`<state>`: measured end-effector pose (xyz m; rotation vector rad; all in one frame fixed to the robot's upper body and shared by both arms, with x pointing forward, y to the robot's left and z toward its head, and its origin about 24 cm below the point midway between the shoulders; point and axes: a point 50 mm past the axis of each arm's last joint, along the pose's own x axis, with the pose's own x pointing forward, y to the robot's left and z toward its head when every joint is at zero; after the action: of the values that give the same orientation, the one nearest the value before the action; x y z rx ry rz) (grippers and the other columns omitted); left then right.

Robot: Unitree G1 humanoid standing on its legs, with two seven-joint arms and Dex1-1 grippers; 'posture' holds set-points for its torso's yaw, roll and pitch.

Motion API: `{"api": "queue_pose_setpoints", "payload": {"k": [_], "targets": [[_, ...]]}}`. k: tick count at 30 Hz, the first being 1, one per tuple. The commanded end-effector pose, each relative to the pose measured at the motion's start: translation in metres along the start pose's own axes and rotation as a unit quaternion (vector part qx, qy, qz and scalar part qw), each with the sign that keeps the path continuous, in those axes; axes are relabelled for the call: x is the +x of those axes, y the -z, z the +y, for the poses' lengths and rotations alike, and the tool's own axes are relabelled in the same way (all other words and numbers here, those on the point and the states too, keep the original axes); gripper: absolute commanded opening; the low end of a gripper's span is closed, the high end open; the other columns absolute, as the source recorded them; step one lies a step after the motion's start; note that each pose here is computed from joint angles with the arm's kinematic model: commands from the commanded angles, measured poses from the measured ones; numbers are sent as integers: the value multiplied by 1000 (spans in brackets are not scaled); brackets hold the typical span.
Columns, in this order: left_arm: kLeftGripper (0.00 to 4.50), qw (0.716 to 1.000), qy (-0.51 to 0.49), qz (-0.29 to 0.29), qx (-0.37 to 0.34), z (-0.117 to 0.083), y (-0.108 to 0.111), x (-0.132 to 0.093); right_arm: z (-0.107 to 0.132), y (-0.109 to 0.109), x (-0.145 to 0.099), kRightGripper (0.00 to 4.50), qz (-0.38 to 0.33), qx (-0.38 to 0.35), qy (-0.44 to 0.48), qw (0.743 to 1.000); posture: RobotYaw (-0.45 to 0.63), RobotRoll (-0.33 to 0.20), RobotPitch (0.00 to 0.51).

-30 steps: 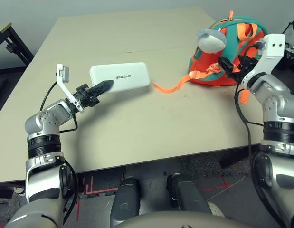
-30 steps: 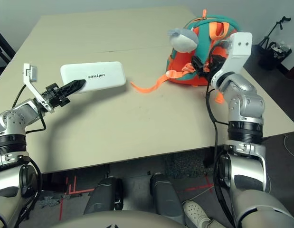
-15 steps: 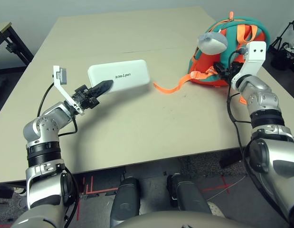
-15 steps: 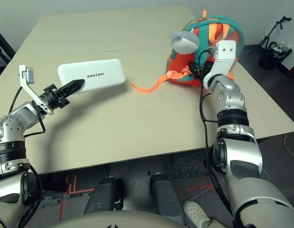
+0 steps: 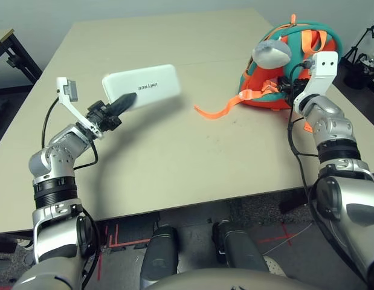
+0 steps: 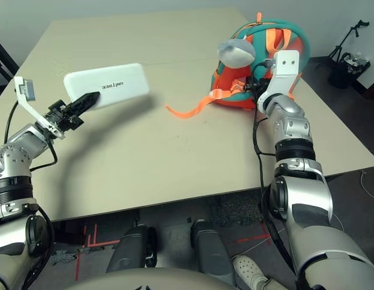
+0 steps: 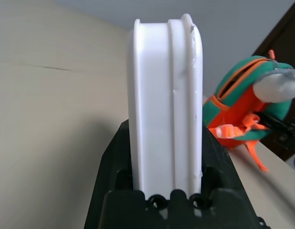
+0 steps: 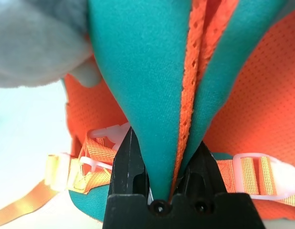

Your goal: Put the pencil case into the backpack and zip it.

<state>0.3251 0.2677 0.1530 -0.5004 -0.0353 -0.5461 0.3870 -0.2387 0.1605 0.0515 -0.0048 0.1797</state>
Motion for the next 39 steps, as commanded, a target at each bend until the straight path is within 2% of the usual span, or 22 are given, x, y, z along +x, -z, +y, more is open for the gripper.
{"api": "queue_pose_setpoints", "payload": {"k": [1, 12, 20, 31, 33, 36, 39], "targets": [[1420, 1000, -4, -20, 22, 2, -13, 0, 11, -19, 0, 575, -42, -1, -39, 998, -55, 0, 86], [1420, 999, -7, -19, 28, 5, -9, 3, 42, -58, -12, 575, -104, -2, -138, 985, -79, 0, 92], [1420, 999, -3, -12, 33, 7, -15, 4, 72, -64, -40, 575, -114, 11, -178, 977, -107, 0, 109], [1420, 996, 32, -7, 78, -5, -39, 8, 117, -44, -80, 574, -70, 52, -225, 971, -118, 0, 116], [1420, 996, 41, -7, 84, -9, -42, 8, 118, -40, -83, 574, -60, 51, -230, 970, -122, 0, 116], [1420, 993, 73, 3, 95, -18, -49, 4, 113, -22, -82, 574, -26, 37, -222, 974, -120, 0, 116], [1420, 987, 116, 17, 112, -31, -66, -7, 109, -10, -81, 574, -2, 39, -213, 976, -103, 0, 134]]}}
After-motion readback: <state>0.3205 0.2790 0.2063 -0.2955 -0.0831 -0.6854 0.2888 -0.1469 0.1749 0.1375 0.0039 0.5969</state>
